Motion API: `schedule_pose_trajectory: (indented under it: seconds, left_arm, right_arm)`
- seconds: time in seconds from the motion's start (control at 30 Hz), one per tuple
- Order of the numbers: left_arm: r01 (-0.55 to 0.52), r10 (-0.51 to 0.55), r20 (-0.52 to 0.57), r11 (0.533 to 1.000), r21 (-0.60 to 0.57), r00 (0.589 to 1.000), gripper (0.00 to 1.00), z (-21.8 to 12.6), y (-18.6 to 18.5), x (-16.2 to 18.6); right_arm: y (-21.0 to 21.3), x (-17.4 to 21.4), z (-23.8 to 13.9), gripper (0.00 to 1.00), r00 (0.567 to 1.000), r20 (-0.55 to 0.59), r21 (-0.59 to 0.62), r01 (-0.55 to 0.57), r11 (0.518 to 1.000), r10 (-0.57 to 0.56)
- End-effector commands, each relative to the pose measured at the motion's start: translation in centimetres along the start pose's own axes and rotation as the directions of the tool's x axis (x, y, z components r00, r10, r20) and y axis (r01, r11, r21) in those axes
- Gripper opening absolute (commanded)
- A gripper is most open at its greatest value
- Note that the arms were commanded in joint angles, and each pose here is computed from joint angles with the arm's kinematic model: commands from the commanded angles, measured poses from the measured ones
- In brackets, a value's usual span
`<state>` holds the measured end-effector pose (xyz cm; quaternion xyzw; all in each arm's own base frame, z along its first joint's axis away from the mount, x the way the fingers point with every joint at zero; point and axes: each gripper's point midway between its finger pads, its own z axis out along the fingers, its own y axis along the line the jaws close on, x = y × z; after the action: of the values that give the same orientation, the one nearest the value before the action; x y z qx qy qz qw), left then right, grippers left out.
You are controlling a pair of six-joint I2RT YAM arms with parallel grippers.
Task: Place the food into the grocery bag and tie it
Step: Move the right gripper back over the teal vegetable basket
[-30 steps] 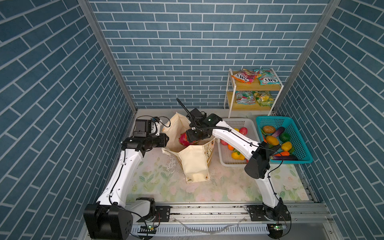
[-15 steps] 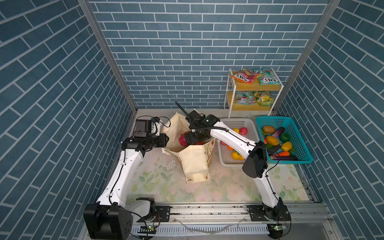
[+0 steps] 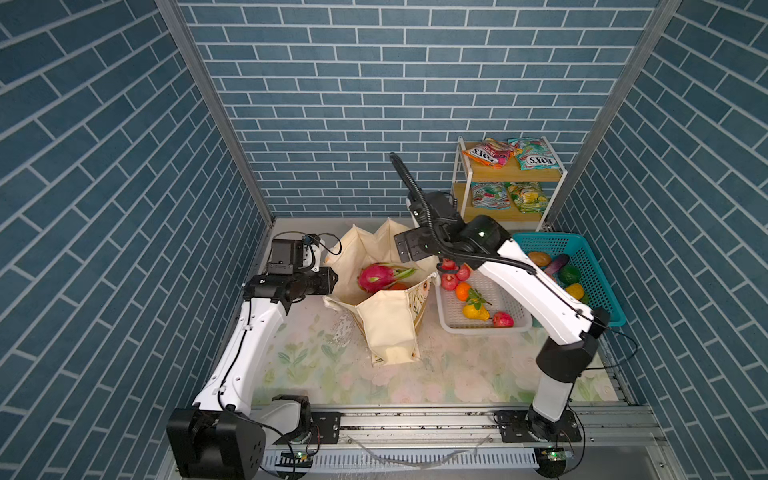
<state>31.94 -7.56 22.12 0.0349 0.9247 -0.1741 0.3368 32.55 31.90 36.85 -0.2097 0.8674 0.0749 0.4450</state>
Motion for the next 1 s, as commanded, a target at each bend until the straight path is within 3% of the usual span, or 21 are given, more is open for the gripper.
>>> schedule_pose_trajectory:
  seconds: [0.0, 0.17, 0.33, 0.53, 0.63, 0.8, 0.87, 0.97]
  left_arm:
    - [-0.013, 0.013, -0.01, 1.0, 0.001, 1.0, 0.36, -0.3, -0.2, 0.5]
    - [-0.012, 0.012, -0.013, 1.0, 0.001, 1.0, 0.36, -0.2, -0.2, 0.5]
    - [-0.011, 0.011, -0.016, 1.0, -0.001, 1.0, 0.36, -0.1, -0.1, 0.6]
    - [-0.008, 0.008, -0.025, 1.0, -0.002, 1.0, 0.36, 0.0, -0.1, 0.7]
    - [-0.007, 0.007, -0.027, 1.0, -0.004, 1.0, 0.36, 0.0, -0.1, 0.7]
    - [-0.011, 0.011, -0.016, 1.0, 0.001, 1.0, 0.37, -0.3, -0.3, 0.5]
    - [-0.008, 0.008, -0.018, 1.0, 0.002, 1.0, 0.37, -0.3, -0.3, 0.6]
    - [-0.008, 0.008, -0.021, 1.0, 0.008, 1.0, 0.37, -0.1, -0.4, 0.6]
  right_arm:
    - [-6.0, -1.0, -1.9, 0.99, 0.992, 0.109, 0.277, 0.026, 0.96, -0.059]
    - [-12.6, 0.7, -4.3, 0.99, 0.975, 0.222, 0.443, -0.11, 0.89, 0.01]
    - [-20.0, 5.9, -5.1, 0.97, 0.925, 0.265, 0.433, -0.365, 0.824, 0.27]
    - [-27.6, 14.0, -5.8, 0.96, 0.834, 0.254, 0.552, -0.541, 0.635, 0.49]
    - [-29.9, 17.9, -5.9, 0.95, 0.762, 0.234, 0.591, -0.605, 0.534, 0.604]
    - [-32.9, 22.8, -6.1, 0.94, 0.554, 0.266, 0.571, -0.75, 0.334, 0.789]
    - [-34.0, 24.1, -6.0, 0.94, 0.49, 0.277, 0.578, -0.772, 0.265, 0.826]
    - [-35.4, 25.9, -5.3, 0.95, 0.448, 0.255, 0.634, -0.746, 0.201, 0.857]
